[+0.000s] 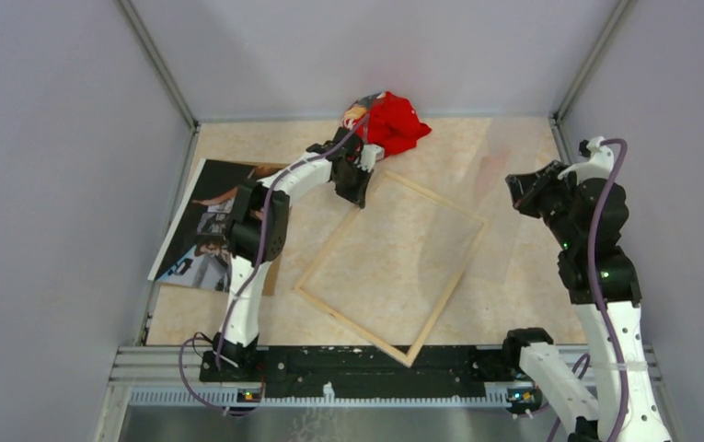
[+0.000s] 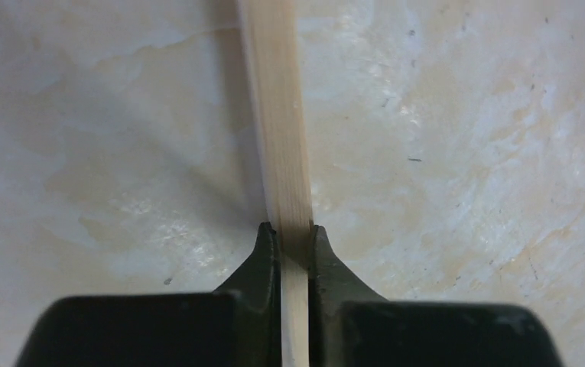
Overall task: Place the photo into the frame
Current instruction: Move the photo frame to the center of the board.
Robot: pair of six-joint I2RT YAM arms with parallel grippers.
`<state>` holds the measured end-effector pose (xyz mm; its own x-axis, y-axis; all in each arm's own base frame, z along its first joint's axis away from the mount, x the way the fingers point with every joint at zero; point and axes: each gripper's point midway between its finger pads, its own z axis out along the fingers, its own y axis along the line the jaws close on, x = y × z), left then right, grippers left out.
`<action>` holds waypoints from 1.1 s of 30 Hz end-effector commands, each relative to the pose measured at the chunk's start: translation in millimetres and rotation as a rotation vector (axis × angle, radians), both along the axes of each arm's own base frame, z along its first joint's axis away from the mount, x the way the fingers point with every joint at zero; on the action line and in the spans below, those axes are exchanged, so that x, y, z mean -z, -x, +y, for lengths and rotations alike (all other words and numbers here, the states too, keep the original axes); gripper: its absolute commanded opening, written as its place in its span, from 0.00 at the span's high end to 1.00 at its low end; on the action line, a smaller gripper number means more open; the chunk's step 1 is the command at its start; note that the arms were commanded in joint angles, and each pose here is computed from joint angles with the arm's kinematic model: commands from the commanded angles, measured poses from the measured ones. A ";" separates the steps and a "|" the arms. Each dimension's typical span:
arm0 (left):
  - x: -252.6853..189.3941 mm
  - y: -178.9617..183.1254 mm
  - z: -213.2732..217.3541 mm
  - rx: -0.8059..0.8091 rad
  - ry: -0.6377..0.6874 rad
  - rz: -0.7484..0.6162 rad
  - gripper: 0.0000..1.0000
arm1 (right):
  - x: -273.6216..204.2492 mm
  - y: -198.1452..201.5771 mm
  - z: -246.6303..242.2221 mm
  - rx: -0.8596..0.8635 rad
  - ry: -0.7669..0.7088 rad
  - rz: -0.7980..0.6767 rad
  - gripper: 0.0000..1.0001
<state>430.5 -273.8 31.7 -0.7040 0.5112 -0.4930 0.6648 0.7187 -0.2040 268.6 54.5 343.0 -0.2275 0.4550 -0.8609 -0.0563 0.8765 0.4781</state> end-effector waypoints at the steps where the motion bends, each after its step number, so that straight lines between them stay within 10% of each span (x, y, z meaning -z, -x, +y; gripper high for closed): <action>1: 29.2 11.6 38.2 -0.190 -0.020 0.190 1.00 | -28.0 4.4 3.3 -0.019 -0.022 -0.092 1.00; 18: 26.9 29.7 62.7 -0.456 0.148 0.317 1.00 | -21.0 3.1 7.4 -0.038 -0.036 -0.085 1.00; 33: 12.2 42.8 98.7 -0.537 0.061 0.118 0.69 | -24.6 10.8 10.4 -0.053 -0.058 -0.093 1.00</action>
